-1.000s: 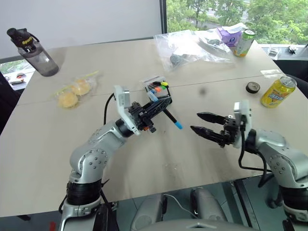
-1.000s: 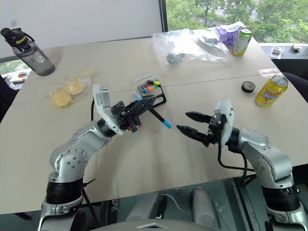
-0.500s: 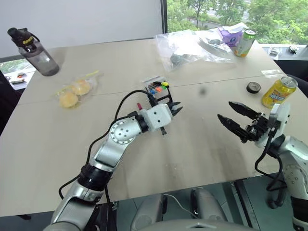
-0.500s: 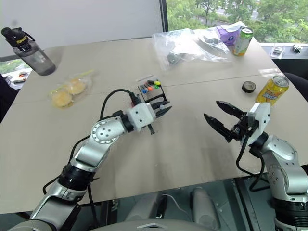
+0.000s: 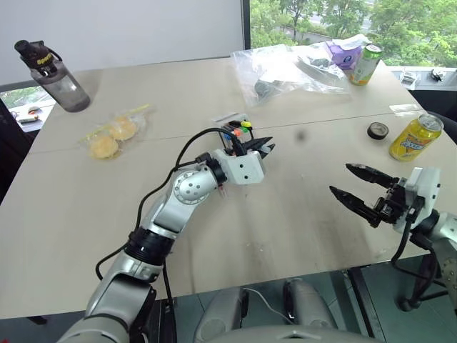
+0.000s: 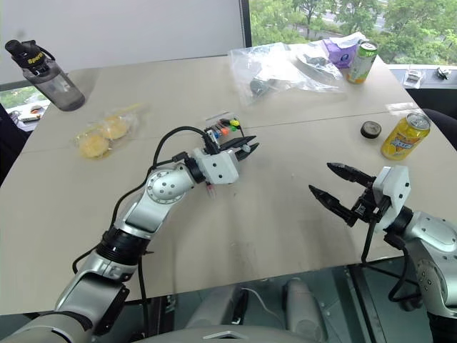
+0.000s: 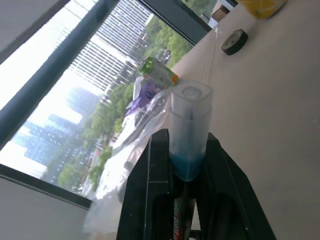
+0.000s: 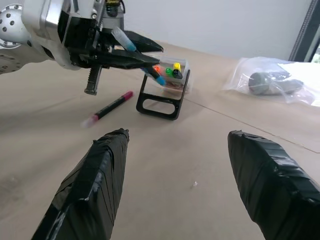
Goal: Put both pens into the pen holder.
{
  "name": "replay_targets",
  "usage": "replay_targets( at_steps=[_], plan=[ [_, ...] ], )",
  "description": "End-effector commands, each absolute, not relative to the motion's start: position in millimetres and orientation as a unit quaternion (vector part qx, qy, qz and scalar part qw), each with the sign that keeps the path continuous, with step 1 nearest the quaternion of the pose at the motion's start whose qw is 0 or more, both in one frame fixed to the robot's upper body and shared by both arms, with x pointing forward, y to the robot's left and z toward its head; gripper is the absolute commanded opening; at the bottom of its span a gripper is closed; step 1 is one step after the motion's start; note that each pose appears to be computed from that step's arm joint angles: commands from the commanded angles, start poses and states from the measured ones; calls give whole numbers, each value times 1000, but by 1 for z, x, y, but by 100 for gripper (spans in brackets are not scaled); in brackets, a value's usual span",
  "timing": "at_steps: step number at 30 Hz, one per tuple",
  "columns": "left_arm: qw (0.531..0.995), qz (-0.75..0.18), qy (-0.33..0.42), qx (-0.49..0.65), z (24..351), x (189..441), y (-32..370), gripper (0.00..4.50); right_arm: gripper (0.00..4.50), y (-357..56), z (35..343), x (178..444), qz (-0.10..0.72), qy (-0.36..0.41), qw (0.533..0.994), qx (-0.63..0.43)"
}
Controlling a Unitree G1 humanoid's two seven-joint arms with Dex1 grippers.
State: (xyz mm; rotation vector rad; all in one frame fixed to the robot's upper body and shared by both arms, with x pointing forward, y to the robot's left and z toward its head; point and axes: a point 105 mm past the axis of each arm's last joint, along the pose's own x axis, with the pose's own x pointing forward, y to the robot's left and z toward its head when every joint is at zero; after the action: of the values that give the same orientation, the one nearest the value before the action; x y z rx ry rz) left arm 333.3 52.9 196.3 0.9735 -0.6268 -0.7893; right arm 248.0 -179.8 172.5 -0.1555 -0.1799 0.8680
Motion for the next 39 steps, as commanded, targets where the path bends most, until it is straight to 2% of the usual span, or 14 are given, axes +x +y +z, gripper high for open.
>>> replay_targets(
  at_steps=[1,8,13,19,30,39],
  plan=[
    [745,-354,-348,445,220,322,49,4,336,-180,185,245,417,-118,898,-77],
    [733,-379,-373,424,225,308,35,4,336,-184,184,248,416,-121,898,-75],
    [730,-341,-382,452,231,309,42,4,336,-185,185,250,416,-123,898,-76],
    [731,-325,-353,485,211,309,49,4,336,-183,188,253,421,-127,895,-76],
    [747,-282,-329,505,204,326,72,4,336,-176,192,254,437,-135,887,-69],
    [752,-274,-334,498,207,333,71,4,336,-175,193,253,437,-136,886,-69]
  ],
)
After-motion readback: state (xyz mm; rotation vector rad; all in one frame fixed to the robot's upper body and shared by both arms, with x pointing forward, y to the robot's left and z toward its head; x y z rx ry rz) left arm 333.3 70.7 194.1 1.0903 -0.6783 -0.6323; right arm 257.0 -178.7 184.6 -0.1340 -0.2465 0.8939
